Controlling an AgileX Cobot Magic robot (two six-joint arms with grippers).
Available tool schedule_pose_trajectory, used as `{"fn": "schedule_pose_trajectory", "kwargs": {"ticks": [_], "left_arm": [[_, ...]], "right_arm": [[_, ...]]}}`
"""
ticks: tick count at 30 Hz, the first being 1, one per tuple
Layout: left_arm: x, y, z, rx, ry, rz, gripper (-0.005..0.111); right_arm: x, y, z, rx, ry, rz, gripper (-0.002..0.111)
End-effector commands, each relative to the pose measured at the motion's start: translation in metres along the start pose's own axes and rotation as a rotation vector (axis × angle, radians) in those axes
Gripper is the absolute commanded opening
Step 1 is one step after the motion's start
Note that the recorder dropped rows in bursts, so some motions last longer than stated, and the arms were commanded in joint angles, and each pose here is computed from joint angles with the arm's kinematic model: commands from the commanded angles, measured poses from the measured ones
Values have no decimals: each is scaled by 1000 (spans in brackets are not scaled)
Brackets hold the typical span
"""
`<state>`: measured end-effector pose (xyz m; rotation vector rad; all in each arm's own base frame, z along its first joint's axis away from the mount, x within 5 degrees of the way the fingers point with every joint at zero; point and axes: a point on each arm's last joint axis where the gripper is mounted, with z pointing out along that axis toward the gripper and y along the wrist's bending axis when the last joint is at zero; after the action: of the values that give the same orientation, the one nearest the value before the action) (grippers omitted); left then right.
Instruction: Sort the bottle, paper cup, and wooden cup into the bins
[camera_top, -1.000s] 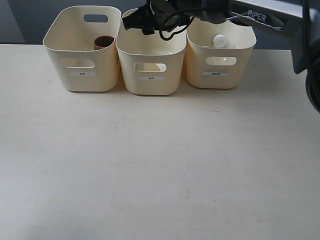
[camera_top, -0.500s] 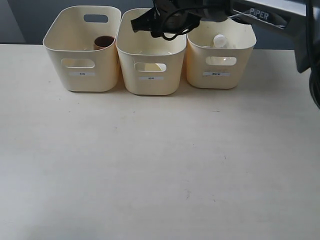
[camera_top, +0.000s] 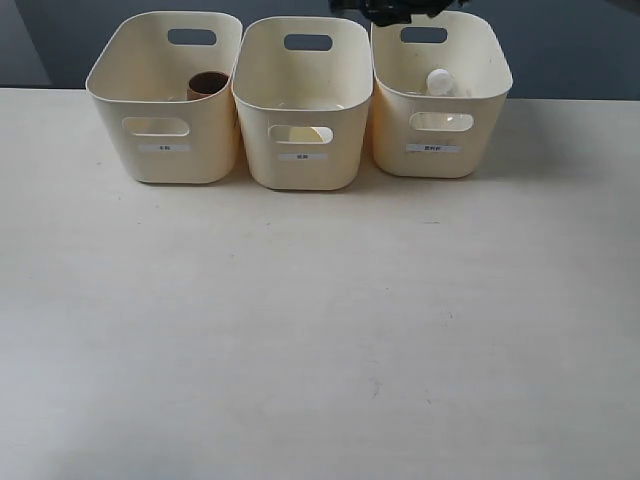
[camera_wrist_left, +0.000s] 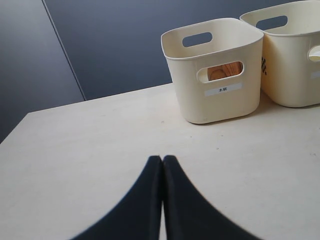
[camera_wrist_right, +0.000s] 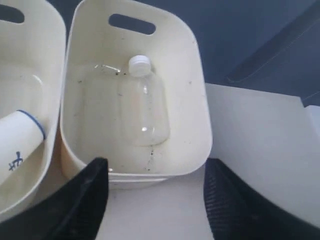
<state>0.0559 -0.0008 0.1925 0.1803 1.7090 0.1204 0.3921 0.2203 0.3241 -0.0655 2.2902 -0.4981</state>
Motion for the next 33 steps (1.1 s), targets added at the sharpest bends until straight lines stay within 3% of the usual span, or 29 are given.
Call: {"fn": "schedule_pose_trajectory", "kwargs": {"ticks": [1, 9, 16, 24, 33], "left_arm": [[0, 0, 0, 2, -10, -1, 0], [0, 0, 0, 2, -10, -1, 0], [0, 0, 0, 2, -10, -1, 0], [0, 0, 0, 2, -10, -1, 0], [0, 0, 0, 2, -10, -1, 0]], "right_arm": [[-10, -21, -16, 50, -61, 9, 55], [-6, -61, -51, 69, -113, 51, 55], [19, -91, -68, 100, -115, 107, 55], [75, -118, -67, 171, -87, 143, 55], [150, -147, -66, 212, -53, 417, 55]]}}
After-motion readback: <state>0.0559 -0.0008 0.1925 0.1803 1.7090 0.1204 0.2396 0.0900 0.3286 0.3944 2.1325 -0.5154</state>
